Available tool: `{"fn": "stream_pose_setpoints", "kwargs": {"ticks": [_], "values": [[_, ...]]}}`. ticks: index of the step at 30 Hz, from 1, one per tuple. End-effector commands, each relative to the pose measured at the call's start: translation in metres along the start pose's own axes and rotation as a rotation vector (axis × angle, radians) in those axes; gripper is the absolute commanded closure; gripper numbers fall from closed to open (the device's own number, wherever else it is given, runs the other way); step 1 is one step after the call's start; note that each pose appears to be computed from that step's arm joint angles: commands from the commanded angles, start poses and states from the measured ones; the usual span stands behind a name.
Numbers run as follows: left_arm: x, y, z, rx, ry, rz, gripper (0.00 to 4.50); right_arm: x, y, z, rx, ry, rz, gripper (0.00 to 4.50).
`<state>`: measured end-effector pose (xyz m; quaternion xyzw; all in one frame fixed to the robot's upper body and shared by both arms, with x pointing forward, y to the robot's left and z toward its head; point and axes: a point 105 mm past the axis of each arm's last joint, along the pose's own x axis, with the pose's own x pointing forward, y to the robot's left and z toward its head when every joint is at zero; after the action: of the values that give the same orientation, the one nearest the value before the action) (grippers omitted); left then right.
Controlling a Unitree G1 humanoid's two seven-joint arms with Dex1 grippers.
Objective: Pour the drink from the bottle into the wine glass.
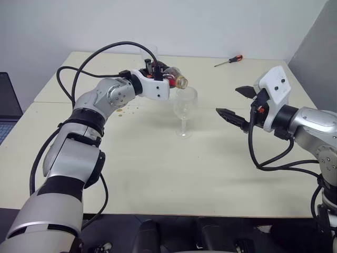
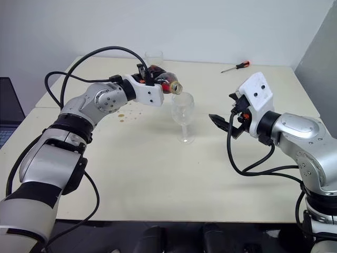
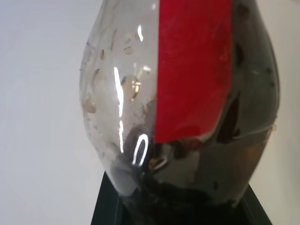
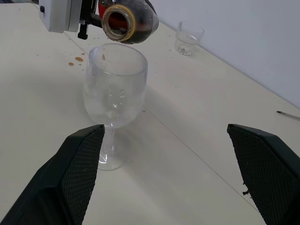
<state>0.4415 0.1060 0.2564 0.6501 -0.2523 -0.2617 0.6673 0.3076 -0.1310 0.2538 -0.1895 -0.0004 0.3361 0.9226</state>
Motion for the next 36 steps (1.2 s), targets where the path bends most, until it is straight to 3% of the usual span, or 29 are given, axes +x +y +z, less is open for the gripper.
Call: {"fn": "stream_pose_setpoints", "kwargs": {"ticks": [1,36], "values": [[-0.002,0.025,0.003,0.028,-0.014,0.068,3.71,-0.004,0.002,0.01,-0.03,-0.044,-0.009,0.0],[0.0,0.044,0.002,0.184,0.008,0.07,3.73,-0.001,0.002,0.011,-0.028,-0.063,-0.029,0.0]]}}
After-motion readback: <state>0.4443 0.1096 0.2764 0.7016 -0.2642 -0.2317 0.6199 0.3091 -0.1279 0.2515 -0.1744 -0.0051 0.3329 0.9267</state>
